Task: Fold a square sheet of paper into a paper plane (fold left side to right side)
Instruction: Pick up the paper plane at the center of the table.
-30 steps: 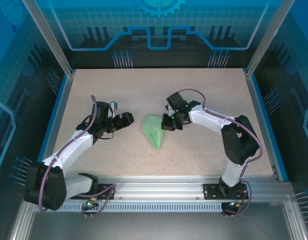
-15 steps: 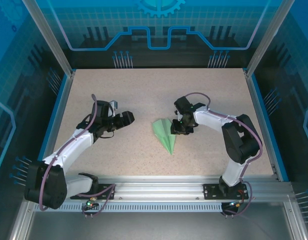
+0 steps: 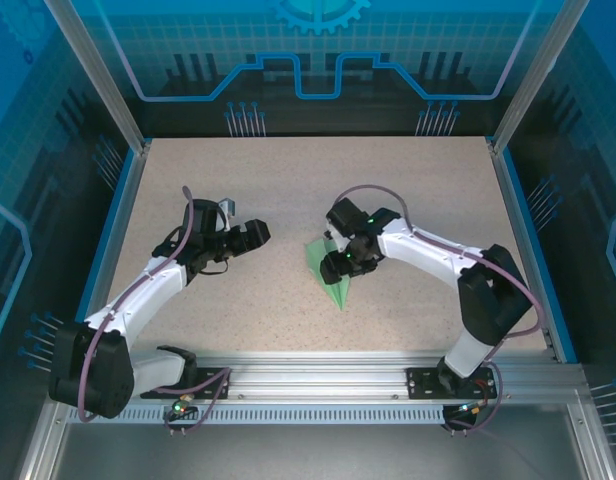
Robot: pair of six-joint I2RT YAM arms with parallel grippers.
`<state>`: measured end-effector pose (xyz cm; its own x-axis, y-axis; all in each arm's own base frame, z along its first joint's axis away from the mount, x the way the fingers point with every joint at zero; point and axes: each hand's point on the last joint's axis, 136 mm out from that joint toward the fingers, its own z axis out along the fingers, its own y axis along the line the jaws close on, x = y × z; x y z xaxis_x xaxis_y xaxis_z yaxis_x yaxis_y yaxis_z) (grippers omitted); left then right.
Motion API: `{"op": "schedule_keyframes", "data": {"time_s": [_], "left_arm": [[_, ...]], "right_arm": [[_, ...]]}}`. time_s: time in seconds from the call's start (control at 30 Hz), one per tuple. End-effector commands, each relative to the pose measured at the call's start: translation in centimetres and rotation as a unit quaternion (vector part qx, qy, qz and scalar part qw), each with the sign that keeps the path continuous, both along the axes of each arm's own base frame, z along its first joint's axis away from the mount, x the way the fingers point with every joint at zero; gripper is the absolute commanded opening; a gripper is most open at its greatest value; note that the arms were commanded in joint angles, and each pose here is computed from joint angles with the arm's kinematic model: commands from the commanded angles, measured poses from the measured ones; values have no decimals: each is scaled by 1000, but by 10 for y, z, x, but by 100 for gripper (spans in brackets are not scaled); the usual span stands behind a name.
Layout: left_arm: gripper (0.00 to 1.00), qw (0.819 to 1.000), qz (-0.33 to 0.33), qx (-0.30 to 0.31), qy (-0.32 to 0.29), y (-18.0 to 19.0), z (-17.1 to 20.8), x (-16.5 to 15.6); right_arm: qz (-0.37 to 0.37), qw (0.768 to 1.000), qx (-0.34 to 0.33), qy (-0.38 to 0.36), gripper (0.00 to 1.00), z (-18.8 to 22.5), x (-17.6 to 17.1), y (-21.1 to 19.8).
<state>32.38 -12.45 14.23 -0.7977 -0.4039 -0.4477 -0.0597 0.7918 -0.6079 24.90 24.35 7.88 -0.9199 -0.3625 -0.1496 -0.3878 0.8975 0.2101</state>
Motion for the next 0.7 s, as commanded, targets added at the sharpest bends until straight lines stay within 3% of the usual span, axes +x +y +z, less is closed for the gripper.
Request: {"op": "schedule_keyframes", "data": {"time_s": [0.0, 0.17, 0.43, 0.57, 0.67], "left_arm": [[93, 1000, 0, 2, -25, 3, 14, 7], [94, 1000, 0, 3, -22, 4, 12, 4], [94, 1000, 0, 7, -20, 5, 11, 3], [95, 1000, 0, 8, -17, 5, 9, 2], [95, 1000, 0, 10, -18, 6, 10, 1]], "right_arm": [[27, 999, -25, 26, 68, -13, -11, 4], [24, 998, -43, 33, 65, -28, -6, 7], [25, 997, -57, 45, 51, -45, -2, 14], [16, 997, -70, 41, 37, -49, 4, 12], [7, 997, -69, 36, 14, -45, 7, 13]]}}
